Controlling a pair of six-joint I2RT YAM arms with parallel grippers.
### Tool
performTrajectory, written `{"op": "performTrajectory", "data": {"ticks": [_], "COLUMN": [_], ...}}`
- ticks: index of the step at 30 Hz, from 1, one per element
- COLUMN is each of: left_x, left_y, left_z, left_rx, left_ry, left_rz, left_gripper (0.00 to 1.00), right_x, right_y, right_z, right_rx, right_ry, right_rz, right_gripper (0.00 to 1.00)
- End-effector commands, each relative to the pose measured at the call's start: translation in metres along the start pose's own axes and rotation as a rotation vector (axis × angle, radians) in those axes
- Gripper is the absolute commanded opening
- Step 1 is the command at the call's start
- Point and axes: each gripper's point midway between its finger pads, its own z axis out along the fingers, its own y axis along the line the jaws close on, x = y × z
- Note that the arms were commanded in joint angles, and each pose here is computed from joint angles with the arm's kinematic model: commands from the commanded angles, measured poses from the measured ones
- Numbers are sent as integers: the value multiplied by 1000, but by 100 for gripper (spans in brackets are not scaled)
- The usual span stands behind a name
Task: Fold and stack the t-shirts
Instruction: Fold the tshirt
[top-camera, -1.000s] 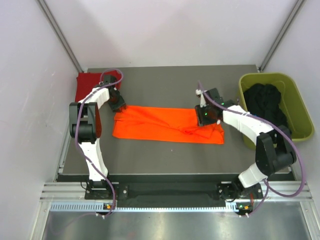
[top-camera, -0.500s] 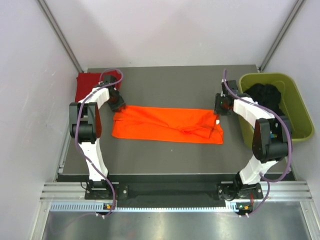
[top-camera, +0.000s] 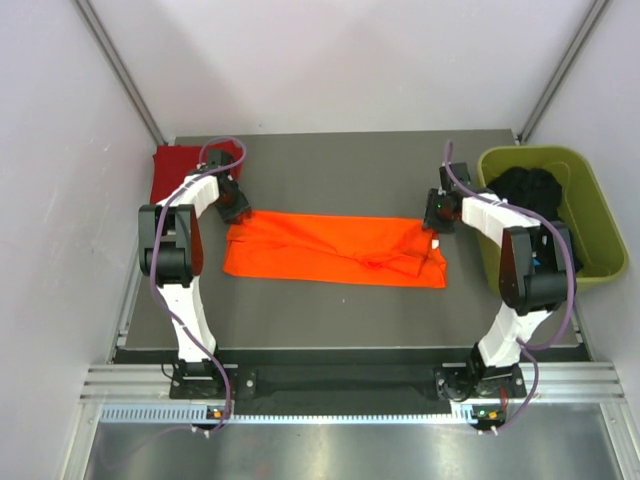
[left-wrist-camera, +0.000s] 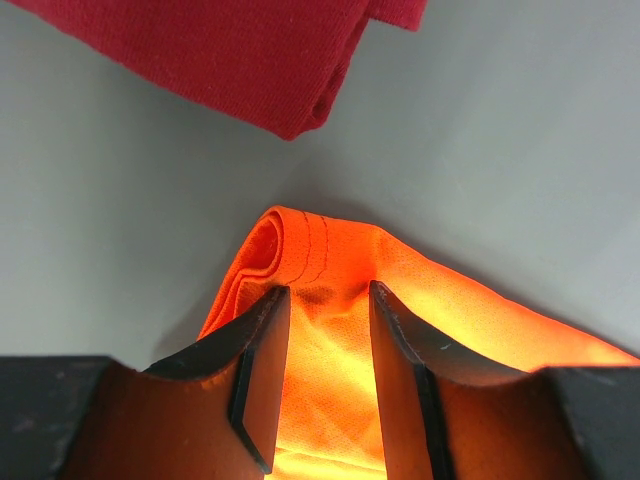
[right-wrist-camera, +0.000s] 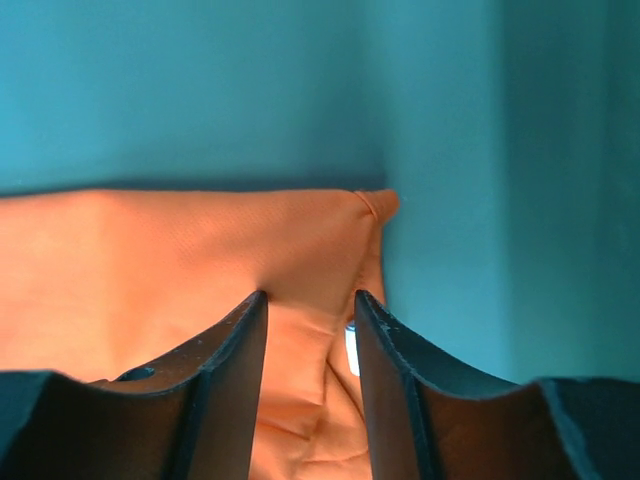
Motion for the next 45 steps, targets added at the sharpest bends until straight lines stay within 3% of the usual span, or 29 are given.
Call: {"op": "performTrajectory", "data": {"ticks": [1,4,5,7,18,27,30,32,36,39,41,45], "left_x": [0,0,-1,-1,-4,-8,-10,-15,-26,-33,-37,-42], "left_y": [18,19,18,22,34,36,31,20,9,-5,-15,-31], "left_z": [12,12,12,14,14,13,10,4,-12,-27,-40,-64], "left_rx": [-78,-85,-83,-100,-165,-177,-154,-109,-64,-3,46,128], "left_ry": [-1,-3,-6,-7,-46,-64,-66,-69,-84,-94,-106,-120], "left_rz": [-6,-5,-5,-4,-36,-41,-44,-37,-30,-16,-9,0], "left_gripper": [43,43,43,44,47,47,47,48,53,54,55,59], "right_x": [-26,-29,-31,-42,-101,-111,-115,-118,-111,-92,-66,-13], "right_y": [11,11,10,6,5,9,10,8,16,54,97,140], "right_z": [1,4,6,5,2,17,11,-3,-24,-38,-51,-57], "right_rx": [-48,-51,-49,-39,-66,-104,-107,-81,-98,-246,-444,-633], "right_ry": [-83,-90,-96,-114,-266,-262,-273,-265,-235,-182,-163,-114], "right_rz": [48,54,49,52,-7,-55,-75,-104,-155,-268,-447,-800], "right_gripper": [40,31,14,0,0,0,13,30,41,44,46,53]}}
